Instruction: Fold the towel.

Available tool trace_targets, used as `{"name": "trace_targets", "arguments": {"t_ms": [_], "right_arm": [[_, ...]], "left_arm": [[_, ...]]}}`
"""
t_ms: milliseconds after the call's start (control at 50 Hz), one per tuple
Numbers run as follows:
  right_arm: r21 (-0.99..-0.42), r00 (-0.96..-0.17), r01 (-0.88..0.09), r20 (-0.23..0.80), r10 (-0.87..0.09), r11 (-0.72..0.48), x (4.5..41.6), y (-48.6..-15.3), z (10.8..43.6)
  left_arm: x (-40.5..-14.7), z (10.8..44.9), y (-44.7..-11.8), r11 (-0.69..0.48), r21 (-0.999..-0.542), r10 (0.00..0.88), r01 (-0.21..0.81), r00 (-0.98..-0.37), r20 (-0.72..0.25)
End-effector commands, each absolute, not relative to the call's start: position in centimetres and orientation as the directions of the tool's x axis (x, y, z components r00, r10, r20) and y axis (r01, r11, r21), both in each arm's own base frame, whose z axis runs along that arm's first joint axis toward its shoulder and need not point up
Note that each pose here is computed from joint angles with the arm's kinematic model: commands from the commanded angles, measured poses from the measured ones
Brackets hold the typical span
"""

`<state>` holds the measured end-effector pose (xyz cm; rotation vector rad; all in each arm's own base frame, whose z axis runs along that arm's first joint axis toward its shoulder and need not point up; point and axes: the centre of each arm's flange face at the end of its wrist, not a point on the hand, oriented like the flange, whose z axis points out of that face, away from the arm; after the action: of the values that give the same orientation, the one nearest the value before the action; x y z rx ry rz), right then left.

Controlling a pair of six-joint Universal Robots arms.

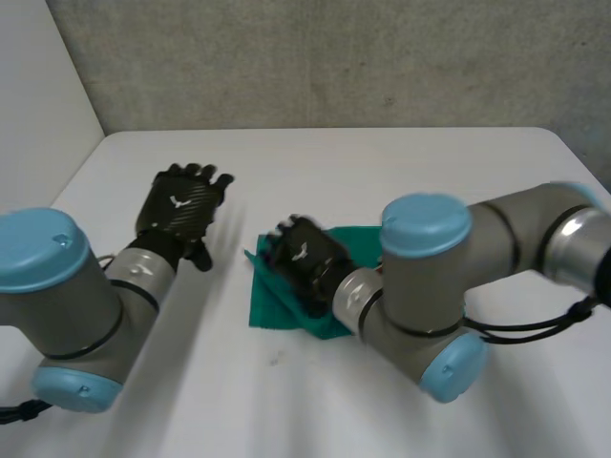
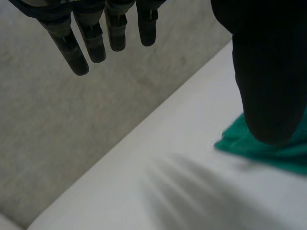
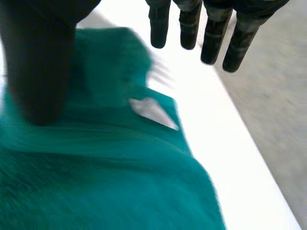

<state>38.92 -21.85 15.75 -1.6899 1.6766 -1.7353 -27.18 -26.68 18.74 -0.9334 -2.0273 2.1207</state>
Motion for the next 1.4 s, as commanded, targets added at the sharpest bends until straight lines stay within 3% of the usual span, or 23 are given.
{"name": "trace_targets", "arguments": {"t_ms": [20, 100, 200, 420, 500, 620, 640, 700, 740, 780, 820, 900, 940, 1100, 1120, 1200, 1280, 1400], "right_arm": [[-0.86, -0.582, -0.501, 0.421, -0.695, -0.101, 33.1, -25.0, 18.6], [-0.846, -0.66, -0.53, 0.37, -0.654, 0.055, 28.0, -25.3, 16.5], [-0.827, -0.726, -0.539, 0.358, -0.587, 0.162, 23.9, -26.8, 13.8], [-0.823, -0.76, -0.535, 0.37, -0.534, 0.191, 21.4, -28.9, 12.7], [-0.84, -0.766, -0.522, 0.387, -0.513, 0.145, 21.8, -29.8, 13.8], [-0.875, -0.75, -0.484, 0.402, -0.526, 0.021, 24.9, -29.7, 17.1], [-0.887, -0.717, -0.457, 0.409, -0.565, -0.062, 27.8, -28.6, 18.8], [-0.893, -0.692, -0.435, 0.414, -0.592, -0.116, 29.8, -27.7, 20.1], [-0.894, -0.624, -0.413, 0.415, -0.662, -0.171, 33.1, -25.2, 21.1], [-0.893, -0.602, -0.414, 0.414, -0.683, -0.176, 33.9, -24.6, 20.9], [-0.888, -0.502, -0.419, 0.399, -0.768, -0.187, 37.2, -21.7, 19.0], [-0.873, -0.37, -0.451, 0.373, -0.851, -0.186, 40.1, -17.9, 15.9], [-0.867, -0.37, -0.469, 0.368, -0.853, -0.17, 40.2, -18.0, 15.1], [-0.893, -0.441, -0.427, 0.339, -0.831, -0.138, 39.6, -18.9, 16.9], [-0.914, -0.526, -0.39, 0.323, -0.786, -0.115, 38.1, -20.4, 19.2], [-0.934, -0.709, -0.356, 0.294, -0.641, -0.035, 33.3, -24.2, 21.4], [-0.923, -0.756, -0.384, 0.29, -0.587, 0.038, 29.8, -25.3, 20.2], [-0.886, -0.766, -0.433, 0.266, -0.585, 0.164, 25.2, -26.4, 16.7]], "left_arm": [[-32.4, 20.0, -24.5, -0.191, -0.953, 0.555, 0.234, -0.775, -0.301], [-34.3, 19.5, -24.0, -0.184, -0.961, 0.593, 0.208, -0.755, -0.278], [-36.5, 16.9, -24.5, -0.147, -0.961, 0.6, 0.235, -0.751, -0.276], [-35.5, 14.6, -25.0, -0.044, -0.947, 0.556, 0.317, -0.78, -0.287], [-33.6, 14.0, -24.3, 0.035, -0.929, 0.528, 0.369, -0.796, -0.296], [-32.1, 13.5, -23.4, 0.08, -0.914, 0.508, 0.398, -0.805, -0.306], [-31.6, 13.0, -23.0, 0.096, -0.908, 0.508, 0.409, -0.804, -0.309], [-30.6, 12.4, -22.2, 0.127, -0.895, 0.502, 0.428, -0.806, -0.315], [-30.1, 12.5, -22.1, 0.137, -0.892, 0.495, 0.43, -0.81, -0.314], [-29.7, 12.8, -22.1, 0.139, -0.894, 0.488, 0.426, -0.815, -0.313], [-29.2, 13.8, -22.4, 0.131, -0.904, 0.466, 0.408, -0.83, -0.307], [-28.2, 15.7, -23.5, 0.107, -0.921, 0.417, 0.375, -0.858, -0.301], [-27.9, 16.4, -23.9, 0.096, -0.927, 0.4, 0.363, -0.867, -0.298], [-27.8, 18.7, -25.2, 0.04, -0.945, 0.364, 0.325, -0.886, -0.289], [-28.0, 18.9, -25.3, 0.033, -0.946, 0.363, 0.321, -0.886, -0.288], [-29.2, 19.6, -24.8, 0.004, -0.953, 0.391, 0.303, -0.878, -0.277], [-31.0, 19.7, -23.2, -0.009, -0.962, 0.445, 0.272, -0.861, -0.248], [-32.4, 20.0, -21.8, -0.014, -0.973, 0.491, 0.23, -0.846, -0.207]]}}
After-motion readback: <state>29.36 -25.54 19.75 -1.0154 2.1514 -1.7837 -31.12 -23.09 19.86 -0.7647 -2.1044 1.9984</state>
